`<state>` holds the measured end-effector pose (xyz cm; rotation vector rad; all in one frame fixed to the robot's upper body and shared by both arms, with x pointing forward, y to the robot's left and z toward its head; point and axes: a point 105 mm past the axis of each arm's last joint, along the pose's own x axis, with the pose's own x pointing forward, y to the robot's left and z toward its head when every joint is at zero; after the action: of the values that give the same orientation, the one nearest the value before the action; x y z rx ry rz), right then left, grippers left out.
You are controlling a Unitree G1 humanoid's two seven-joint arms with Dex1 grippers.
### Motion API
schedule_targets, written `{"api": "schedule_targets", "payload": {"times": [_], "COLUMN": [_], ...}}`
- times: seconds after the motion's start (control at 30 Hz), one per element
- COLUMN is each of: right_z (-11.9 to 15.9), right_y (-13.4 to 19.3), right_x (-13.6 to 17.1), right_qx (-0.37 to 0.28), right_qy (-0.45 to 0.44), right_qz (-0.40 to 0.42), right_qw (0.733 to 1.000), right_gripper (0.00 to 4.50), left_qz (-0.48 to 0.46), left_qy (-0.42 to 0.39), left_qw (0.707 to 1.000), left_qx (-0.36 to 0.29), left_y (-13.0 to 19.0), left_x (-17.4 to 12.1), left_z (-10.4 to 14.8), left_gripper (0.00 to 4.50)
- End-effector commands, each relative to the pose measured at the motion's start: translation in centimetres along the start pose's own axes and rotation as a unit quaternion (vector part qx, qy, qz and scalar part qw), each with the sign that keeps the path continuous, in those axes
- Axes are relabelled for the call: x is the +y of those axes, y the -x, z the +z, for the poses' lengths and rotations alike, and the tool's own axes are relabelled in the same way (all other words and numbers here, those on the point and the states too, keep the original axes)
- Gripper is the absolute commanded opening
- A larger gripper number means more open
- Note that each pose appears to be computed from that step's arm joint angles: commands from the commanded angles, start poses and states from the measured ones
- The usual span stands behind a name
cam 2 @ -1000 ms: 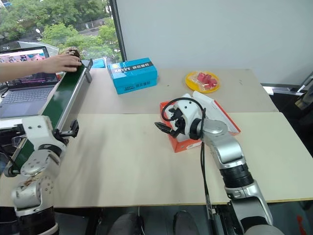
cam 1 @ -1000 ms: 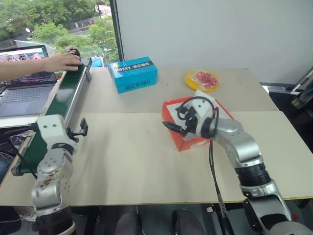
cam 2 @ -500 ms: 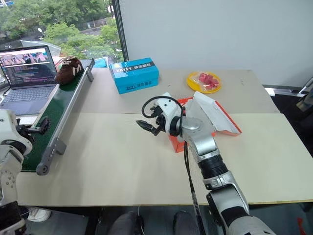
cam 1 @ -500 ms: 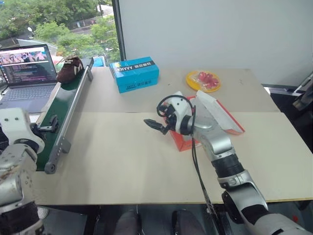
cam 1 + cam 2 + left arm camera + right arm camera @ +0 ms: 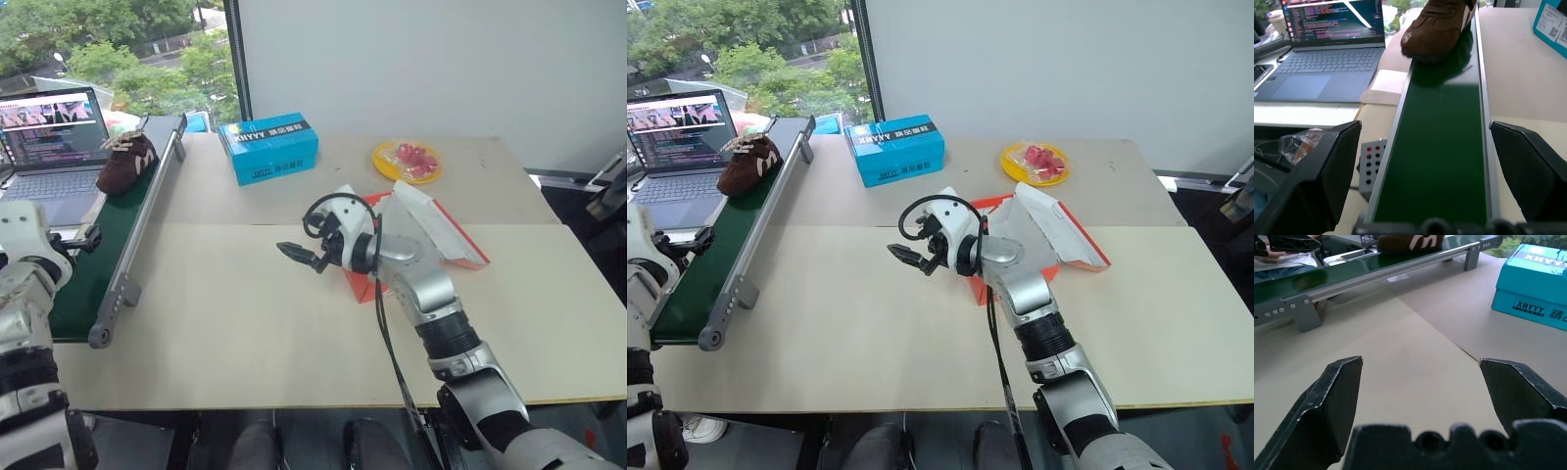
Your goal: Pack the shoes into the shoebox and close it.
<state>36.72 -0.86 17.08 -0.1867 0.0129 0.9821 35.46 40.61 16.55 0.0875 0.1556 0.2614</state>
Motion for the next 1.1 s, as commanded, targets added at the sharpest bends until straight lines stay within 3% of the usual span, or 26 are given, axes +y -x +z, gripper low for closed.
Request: {"api": "schedule_targets", "payload": {"times": [0.03,0.5,0.63,0.83,0.93,1.1], "right_z": [1.6,1.4,1.5,1.7,1.9,2.2], "right_y": [0.6,1.3,1.4,1.6,1.6,1.6], "right_x": [-0.2,-0.7,-0.8,-1.0,-1.1,-1.0], "right_qx": [-0.023,-0.017,-0.017,-0.017,-0.019,-0.021], "right_qy": [0.015,0.012,0.013,0.017,0.019,0.020], "right_qz": [-0.014,-0.032,-0.034,-0.037,-0.038,-0.039], "right_qw": [1.000,0.999,0.999,0.999,0.999,0.999], "right_gripper": [4.49,4.49,4.49,4.49,4.50,4.50], "left_qz": [0.000,0.044,0.040,-0.005,-0.066,-0.109], "left_qy": [-0.021,-0.034,-0.019,-0.004,0.000,0.019], "left_qw": [1.000,0.998,0.999,0.997,0.993,0.990], "left_qx": [-0.024,-0.020,-0.004,0.071,0.095,0.092], "left_y": [-1.2,-2.2,-2.2,-2.1,-2.0,-1.8], "left_x": [0.3,2.4,2.6,1.4,-0.7,-2.6], "left_z": [2.1,3.5,2.5,-1.8,-3.4,-4.2], "left_gripper": [4.50,4.50,4.50,4.50,3.80,1.89]}}
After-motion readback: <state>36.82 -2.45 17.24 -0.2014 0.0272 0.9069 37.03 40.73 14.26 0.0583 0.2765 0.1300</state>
